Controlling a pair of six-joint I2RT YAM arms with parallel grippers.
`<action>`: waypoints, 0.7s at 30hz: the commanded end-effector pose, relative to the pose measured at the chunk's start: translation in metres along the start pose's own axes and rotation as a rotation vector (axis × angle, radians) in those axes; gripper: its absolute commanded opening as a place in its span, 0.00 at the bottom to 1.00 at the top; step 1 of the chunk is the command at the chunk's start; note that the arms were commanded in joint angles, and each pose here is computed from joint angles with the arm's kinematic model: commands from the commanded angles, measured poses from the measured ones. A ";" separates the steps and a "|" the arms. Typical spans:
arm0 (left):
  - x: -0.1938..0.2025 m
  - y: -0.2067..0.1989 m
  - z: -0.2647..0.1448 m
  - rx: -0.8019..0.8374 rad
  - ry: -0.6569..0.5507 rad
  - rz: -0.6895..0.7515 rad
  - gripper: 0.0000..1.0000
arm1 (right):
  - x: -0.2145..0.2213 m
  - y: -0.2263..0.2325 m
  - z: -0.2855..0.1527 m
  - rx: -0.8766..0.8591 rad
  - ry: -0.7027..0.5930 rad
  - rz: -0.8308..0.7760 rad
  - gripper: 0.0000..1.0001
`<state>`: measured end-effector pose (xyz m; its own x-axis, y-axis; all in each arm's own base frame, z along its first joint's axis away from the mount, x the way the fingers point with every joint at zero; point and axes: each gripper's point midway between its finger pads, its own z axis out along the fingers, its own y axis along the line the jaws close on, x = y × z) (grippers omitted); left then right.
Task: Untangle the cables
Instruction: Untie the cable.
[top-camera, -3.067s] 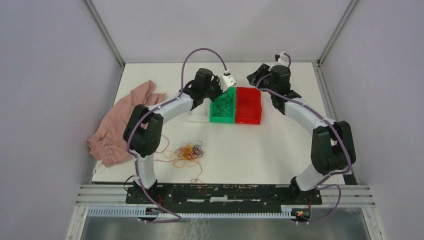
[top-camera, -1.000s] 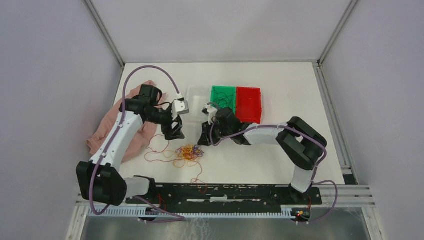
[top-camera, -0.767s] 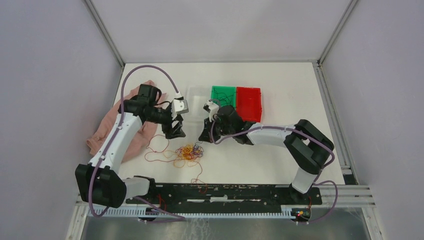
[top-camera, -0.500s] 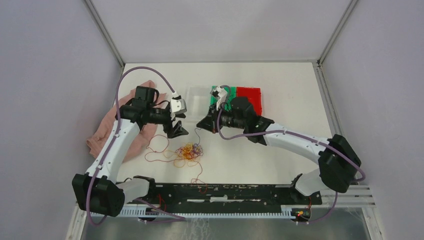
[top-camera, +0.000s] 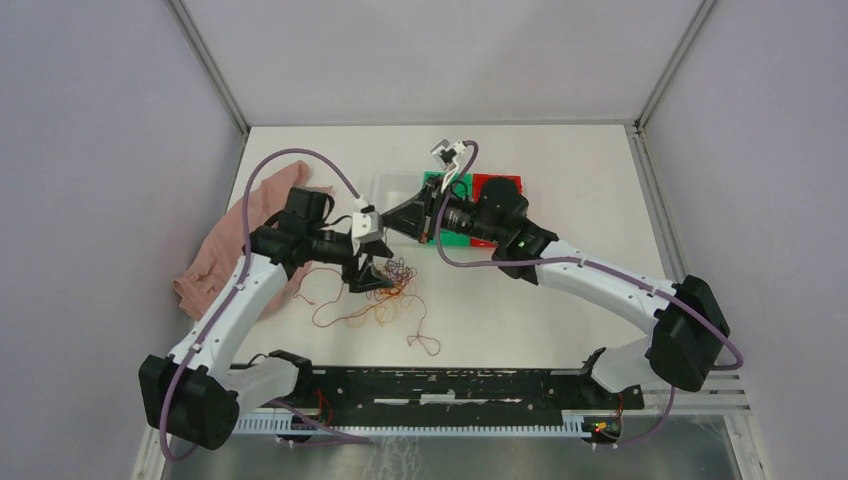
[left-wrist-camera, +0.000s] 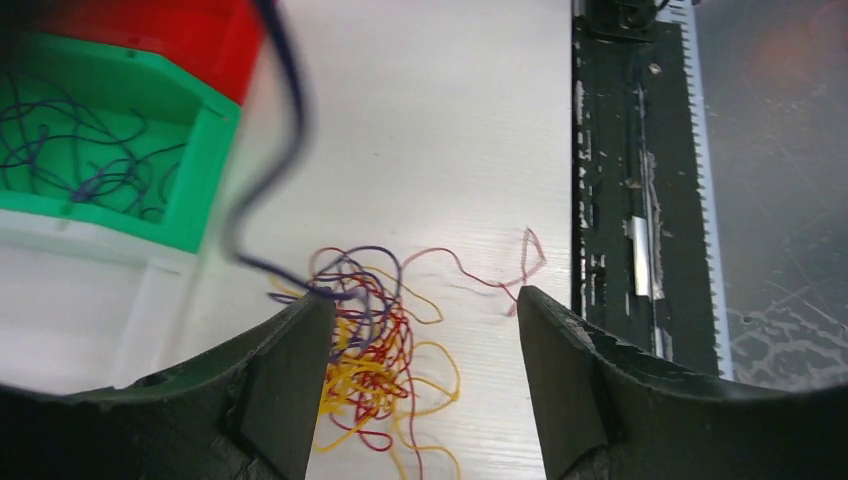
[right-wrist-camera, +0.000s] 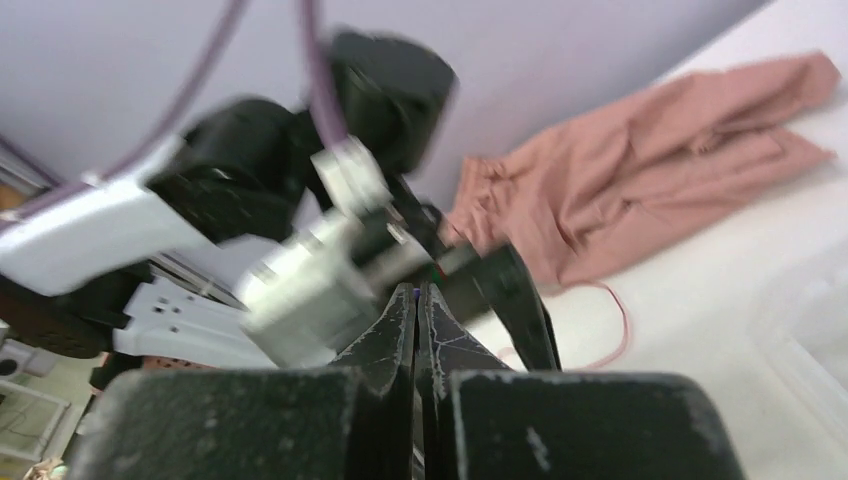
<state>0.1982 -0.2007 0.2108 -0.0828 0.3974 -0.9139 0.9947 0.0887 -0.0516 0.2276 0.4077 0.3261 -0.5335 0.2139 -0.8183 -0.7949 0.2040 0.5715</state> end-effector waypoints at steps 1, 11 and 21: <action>-0.005 -0.005 0.013 0.007 -0.045 -0.012 0.71 | -0.058 0.057 0.003 -0.186 -0.150 -0.027 0.00; -0.036 0.011 0.005 -0.084 -0.101 0.039 0.23 | -0.048 0.044 -0.002 -0.135 -0.147 -0.032 0.00; -0.074 0.003 -0.012 -0.116 -0.167 0.057 0.03 | -0.055 0.002 -0.040 0.019 -0.267 -0.016 0.61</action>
<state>0.2041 -0.2145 0.2388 -0.0530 0.3163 -0.9472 0.9860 0.1665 0.0004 0.2309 0.3936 0.3374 -0.5236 0.3075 -0.7945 -0.7814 0.1983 0.5917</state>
